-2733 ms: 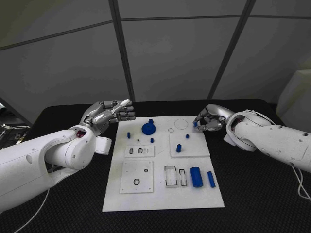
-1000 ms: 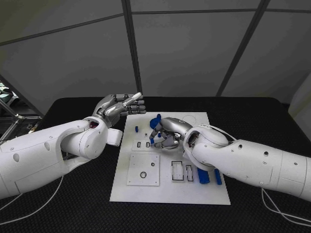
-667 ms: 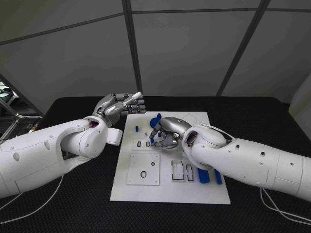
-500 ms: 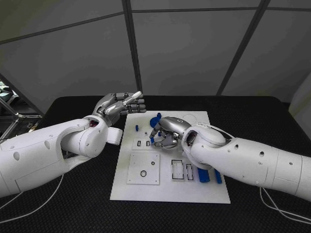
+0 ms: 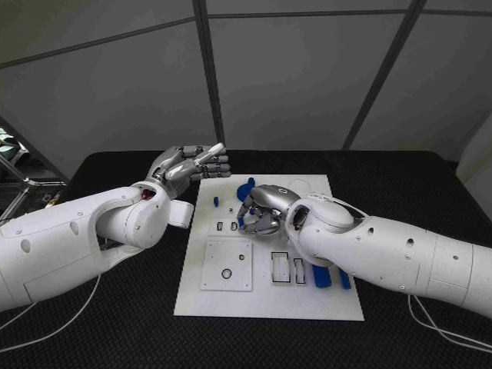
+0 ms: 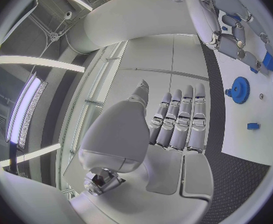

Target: Assemble the parts on the task board

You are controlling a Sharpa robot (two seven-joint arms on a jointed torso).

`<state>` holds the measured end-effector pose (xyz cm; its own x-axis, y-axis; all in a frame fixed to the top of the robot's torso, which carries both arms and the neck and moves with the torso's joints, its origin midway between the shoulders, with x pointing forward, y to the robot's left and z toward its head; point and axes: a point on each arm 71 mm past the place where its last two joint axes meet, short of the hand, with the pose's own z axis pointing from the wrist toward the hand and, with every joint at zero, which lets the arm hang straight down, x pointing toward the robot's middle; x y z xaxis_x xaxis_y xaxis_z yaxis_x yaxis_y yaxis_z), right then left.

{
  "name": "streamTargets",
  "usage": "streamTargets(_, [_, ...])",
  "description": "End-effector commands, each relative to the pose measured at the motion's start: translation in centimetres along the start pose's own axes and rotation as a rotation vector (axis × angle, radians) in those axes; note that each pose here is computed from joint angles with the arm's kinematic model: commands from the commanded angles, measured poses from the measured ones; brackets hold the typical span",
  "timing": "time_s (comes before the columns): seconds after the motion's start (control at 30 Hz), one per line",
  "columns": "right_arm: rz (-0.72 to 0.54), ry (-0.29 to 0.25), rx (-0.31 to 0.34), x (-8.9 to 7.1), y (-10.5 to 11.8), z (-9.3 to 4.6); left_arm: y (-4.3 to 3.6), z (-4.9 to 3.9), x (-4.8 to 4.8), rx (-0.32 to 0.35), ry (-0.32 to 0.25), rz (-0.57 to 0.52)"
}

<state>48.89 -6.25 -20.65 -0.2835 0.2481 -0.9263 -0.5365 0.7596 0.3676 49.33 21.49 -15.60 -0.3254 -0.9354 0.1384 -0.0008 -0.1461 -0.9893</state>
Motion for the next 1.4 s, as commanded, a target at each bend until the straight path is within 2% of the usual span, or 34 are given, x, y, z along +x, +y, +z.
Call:
streamTargets(0.03, [-0.019,0.029,0.007,0.34,-0.01,0.02,-0.13,0.05,0.16,0.006,0.014,-0.001])
streamTargets(0.53, [-0.033,0.052,0.027,0.95,-0.27,-0.12,-0.12,0.09,0.14,0.006,0.013,0.0])
streamTargets(1.4, [-0.03,0.025,0.032,0.82,-0.09,-0.03,-0.11,0.1,0.04,0.006,0.009,0.001])
